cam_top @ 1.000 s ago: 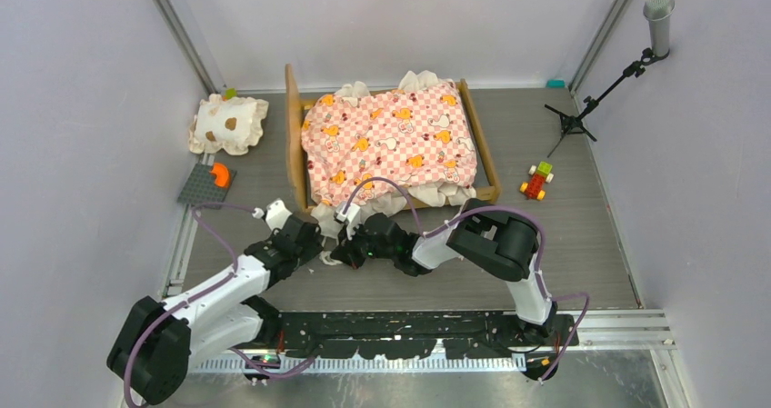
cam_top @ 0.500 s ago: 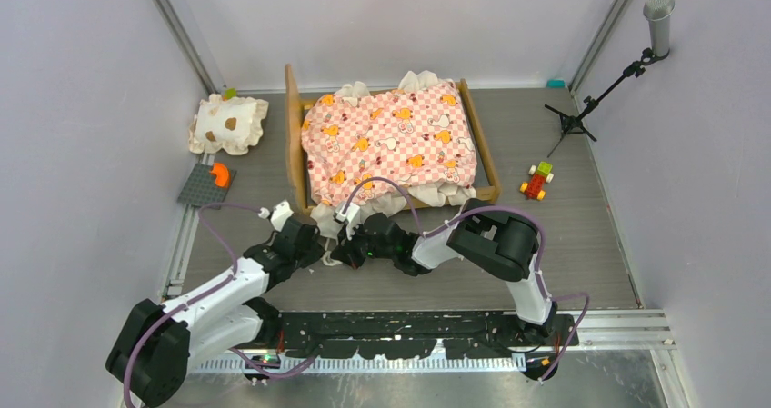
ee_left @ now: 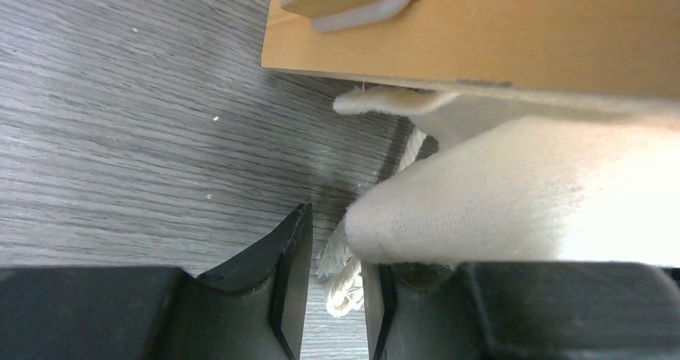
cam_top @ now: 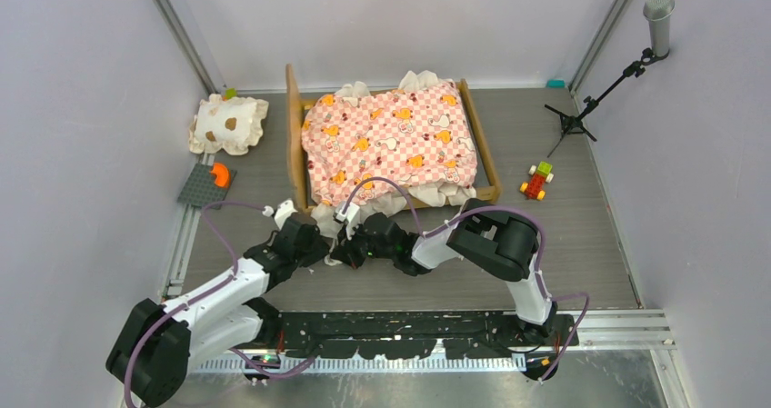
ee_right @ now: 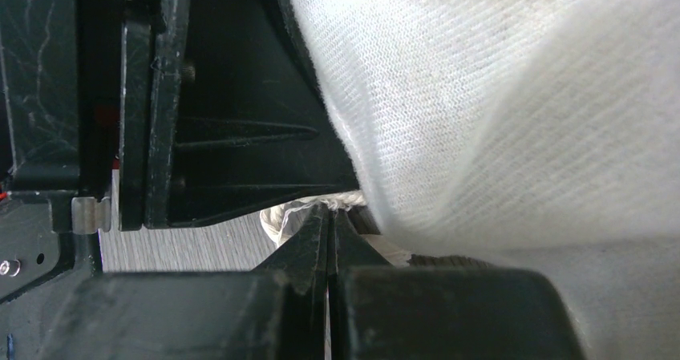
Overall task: Set up the pet bed
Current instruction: Tie the ropes to the bed frame.
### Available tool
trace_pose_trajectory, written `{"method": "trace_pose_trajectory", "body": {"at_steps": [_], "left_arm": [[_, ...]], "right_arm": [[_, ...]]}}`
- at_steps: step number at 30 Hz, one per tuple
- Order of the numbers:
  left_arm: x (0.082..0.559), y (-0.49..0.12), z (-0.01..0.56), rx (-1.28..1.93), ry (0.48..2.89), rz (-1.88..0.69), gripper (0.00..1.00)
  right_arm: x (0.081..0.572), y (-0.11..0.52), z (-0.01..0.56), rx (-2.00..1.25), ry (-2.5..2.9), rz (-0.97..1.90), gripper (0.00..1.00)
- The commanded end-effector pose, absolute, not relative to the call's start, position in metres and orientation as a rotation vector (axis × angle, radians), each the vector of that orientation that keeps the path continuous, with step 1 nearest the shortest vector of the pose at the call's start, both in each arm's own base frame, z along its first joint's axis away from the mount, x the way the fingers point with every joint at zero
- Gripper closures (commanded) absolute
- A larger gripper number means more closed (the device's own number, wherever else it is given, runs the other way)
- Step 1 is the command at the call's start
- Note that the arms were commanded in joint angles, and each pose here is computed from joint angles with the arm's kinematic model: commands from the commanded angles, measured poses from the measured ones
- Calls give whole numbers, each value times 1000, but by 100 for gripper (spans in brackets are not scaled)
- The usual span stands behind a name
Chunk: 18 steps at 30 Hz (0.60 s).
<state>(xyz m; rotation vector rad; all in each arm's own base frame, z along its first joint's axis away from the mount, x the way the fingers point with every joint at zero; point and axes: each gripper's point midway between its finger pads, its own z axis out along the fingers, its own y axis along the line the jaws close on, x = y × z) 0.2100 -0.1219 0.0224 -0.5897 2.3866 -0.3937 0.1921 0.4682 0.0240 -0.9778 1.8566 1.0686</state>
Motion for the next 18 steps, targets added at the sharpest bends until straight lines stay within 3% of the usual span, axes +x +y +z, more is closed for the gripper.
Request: {"method": "trace_pose_trajectory", "body": {"at_steps": [1,8,11,15,18], "left_arm": [[190,-119,4,-539,2486,-378,69],[185,-123,2,-557,2484,-431,71],[185,-124,2,-567,2483,-438,78],[184,-124,3,-574,2483,-438,98],[183,-119,4,-585,2481,-413,100]], "right_arm": [[191,470,21,-997,1868,1053,99],[192,471,22,-995,1866,1054,99],[192,471,22,-994,1868,1055,99],[192,470,22,-992,1866,1053,99],[192,469,25,-1000,1857,1048,99]]}}
